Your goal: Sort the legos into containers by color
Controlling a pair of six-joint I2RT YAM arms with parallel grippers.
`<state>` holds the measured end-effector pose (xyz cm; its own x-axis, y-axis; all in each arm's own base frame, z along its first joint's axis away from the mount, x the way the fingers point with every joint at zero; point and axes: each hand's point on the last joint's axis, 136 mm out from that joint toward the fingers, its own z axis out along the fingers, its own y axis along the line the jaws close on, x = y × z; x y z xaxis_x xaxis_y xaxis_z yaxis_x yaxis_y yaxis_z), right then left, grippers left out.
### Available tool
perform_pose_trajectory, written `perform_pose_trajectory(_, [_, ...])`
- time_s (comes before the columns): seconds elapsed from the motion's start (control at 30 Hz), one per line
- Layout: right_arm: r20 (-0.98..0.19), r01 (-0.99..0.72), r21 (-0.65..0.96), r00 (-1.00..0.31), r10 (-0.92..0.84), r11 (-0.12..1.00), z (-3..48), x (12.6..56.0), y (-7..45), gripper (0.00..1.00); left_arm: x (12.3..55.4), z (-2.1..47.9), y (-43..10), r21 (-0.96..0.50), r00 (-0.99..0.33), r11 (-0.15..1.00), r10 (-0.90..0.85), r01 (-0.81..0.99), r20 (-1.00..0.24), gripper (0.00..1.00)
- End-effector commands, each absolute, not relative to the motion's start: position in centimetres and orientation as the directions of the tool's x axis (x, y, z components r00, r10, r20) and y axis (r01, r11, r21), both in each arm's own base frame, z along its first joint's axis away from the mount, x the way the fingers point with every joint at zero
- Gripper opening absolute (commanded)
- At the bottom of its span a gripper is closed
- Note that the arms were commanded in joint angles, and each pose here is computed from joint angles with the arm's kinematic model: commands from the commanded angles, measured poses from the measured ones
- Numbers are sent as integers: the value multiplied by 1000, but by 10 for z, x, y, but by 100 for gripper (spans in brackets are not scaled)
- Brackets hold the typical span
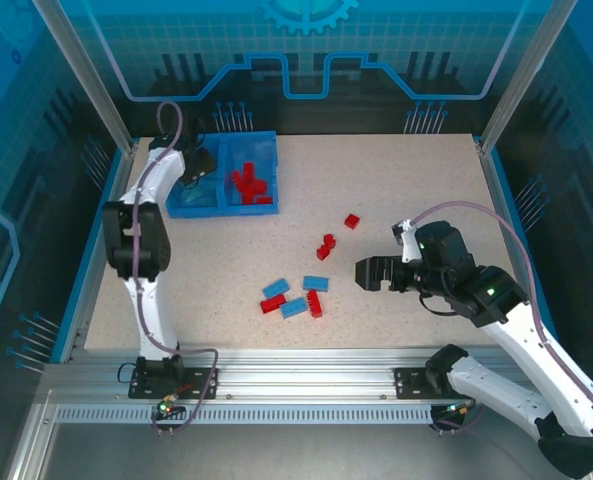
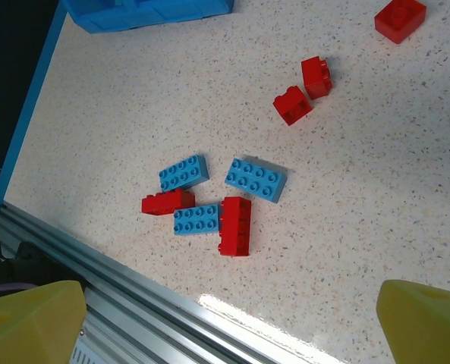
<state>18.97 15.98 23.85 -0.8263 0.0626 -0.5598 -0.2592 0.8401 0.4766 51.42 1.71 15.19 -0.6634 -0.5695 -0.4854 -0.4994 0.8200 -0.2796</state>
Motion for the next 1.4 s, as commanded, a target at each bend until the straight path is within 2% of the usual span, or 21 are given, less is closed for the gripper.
perform_pose_trajectory(0.0, [-578, -261, 489, -811, 86, 832, 248, 200, 163, 100, 483, 241, -19, -460, -571, 805, -591, -375, -569, 52])
perform_pose_trajectory(0.1, [-571, -238, 452, -817, 74, 860, 238, 209, 161, 100, 440, 268, -53, -476, -584, 840, -530, -261, -615, 52])
perform_pose_trajectory(0.27, [-537, -217, 400, -843, 36, 890, 218, 228, 168, 100, 370, 283, -137, -405, -629, 907, -247, 119, -737, 52])
perform_pose_trajectory(0.47, [-515, -116, 313, -855, 66, 943, 194, 271, 160, 100, 305, 256, -215, -287, -599, 802, 108, 524, -793, 58])
perform_pose_trajectory(0.63, [-454, -22, 276, -884, 110, 961, 167, 308, 151, 97, 278, 215, -254, -133, -499, 668, 393, 732, -772, 68])
perform_pose_trajectory(0.73, [-415, 19, 293, -898, 145, 956, 157, 322, 150, 97, 281, 192, -273, -106, -486, 634, 464, 766, -740, 69])
perform_pose_trajectory(0.93, [-384, 61, 340, -902, 198, 938, 153, 322, 147, 99, 315, 143, -303, -194, -630, 698, 445, 689, -636, 73])
perform_pose_trajectory(1.17, [-344, 177, 376, -885, 314, 910, 150, 290, 116, 100, 347, 93, -326, -209, -705, 733, 470, 647, -532, 76])
perform_pose_trajectory(1.37, [-353, 188, 401, -871, 341, 896, 155, 262, 105, 100, 366, 55, -325, -139, -719, 769, 496, 624, -486, 74])
